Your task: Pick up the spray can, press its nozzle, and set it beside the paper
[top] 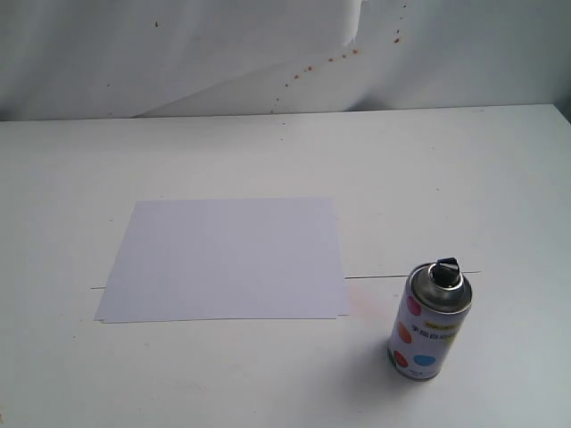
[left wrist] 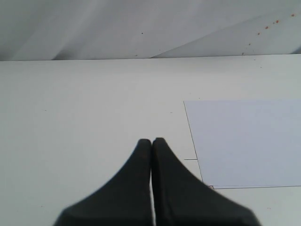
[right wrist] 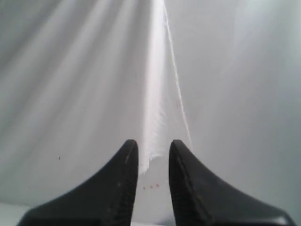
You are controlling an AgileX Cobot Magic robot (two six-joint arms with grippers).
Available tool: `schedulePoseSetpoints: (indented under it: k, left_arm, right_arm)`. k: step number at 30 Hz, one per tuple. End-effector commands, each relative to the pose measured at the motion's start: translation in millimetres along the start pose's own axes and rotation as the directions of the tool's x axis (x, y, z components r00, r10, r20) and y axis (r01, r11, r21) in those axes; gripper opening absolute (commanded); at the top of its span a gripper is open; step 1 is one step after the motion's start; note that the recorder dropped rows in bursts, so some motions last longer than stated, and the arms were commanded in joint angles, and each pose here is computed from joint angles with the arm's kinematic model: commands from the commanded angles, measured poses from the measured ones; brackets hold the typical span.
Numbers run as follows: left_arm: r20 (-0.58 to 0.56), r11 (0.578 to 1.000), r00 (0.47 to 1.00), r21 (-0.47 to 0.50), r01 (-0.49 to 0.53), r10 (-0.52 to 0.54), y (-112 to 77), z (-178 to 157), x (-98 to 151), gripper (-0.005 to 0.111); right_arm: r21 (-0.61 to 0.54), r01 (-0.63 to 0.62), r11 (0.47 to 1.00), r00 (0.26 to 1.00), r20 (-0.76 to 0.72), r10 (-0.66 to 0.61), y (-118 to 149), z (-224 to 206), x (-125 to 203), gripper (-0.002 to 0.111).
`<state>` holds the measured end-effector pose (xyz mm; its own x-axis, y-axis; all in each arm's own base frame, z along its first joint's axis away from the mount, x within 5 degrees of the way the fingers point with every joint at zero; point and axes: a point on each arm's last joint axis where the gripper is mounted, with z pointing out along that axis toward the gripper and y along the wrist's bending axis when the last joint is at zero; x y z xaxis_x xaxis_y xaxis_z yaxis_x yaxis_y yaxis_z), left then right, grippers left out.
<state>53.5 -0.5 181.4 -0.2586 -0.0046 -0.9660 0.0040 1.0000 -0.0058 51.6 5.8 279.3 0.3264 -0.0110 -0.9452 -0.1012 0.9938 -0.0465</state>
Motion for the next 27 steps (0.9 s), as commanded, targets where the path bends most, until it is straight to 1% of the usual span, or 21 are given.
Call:
schedulePoseSetpoints:
  k: [1, 5, 7, 9, 12, 15, 19, 23, 27]
  left_arm:
    - [0.008, 1.000, 1.000, -0.001, 0.001, -0.001, 0.1, 0, -1, 0.000]
    - [0.008, 1.000, 1.000, -0.001, 0.001, -0.001, 0.1, 0, -1, 0.000]
    - [0.008, 1.000, 1.000, -0.001, -0.002, 0.002, 0.1, 0, -1, 0.000]
    - [0.008, 1.000, 1.000, -0.001, -0.002, 0.002, 0.1, 0, -1, 0.000]
    - [0.008, 1.000, 1.000, -0.001, -0.002, 0.002, 0.1, 0, -1, 0.000]
    - [0.008, 1.000, 1.000, -0.001, -0.002, 0.002, 0.1, 0, -1, 0.000]
    - [0.008, 1.000, 1.000, -0.001, -0.002, 0.002, 0.1, 0, -1, 0.000]
    - [0.008, 1.000, 1.000, -0.001, -0.002, 0.002, 0.1, 0, -1, 0.000]
    - [0.008, 1.000, 1.000, -0.001, -0.002, 0.002, 0.1, 0, -1, 0.000]
  right_arm:
    - [-0.031, 0.059, 0.998, 0.974, -0.218, -0.065, 0, 2, -8, 0.022]
    - [-0.058, 0.046, 0.997, 0.918, -0.392, -0.065, 1, 7, -4, 0.022]
    - [-0.061, 0.013, 0.998, 0.897, -0.440, -0.039, 3, 8, -1, 0.022]
    - [-0.055, -0.032, 0.998, 0.903, -0.430, 0.005, 4, 9, -2, 0.022]
    - [-0.036, -0.107, 0.994, 0.932, -0.351, 0.088, 5, 11, -10, 0.022]
    - [-0.023, -0.125, 0.992, 0.955, -0.274, 0.114, 3, 14, -17, 0.022]
    - [-0.010, -0.186, 0.982, 0.957, -0.226, 0.179, 3, 15, -21, 0.022]
    - [-0.012, -0.165, 0.986, 0.965, -0.211, 0.158, 2, 15, -22, 0.022]
    - [-0.014, -0.165, 0.986, 0.961, -0.226, 0.158, 3, 15, -21, 0.022]
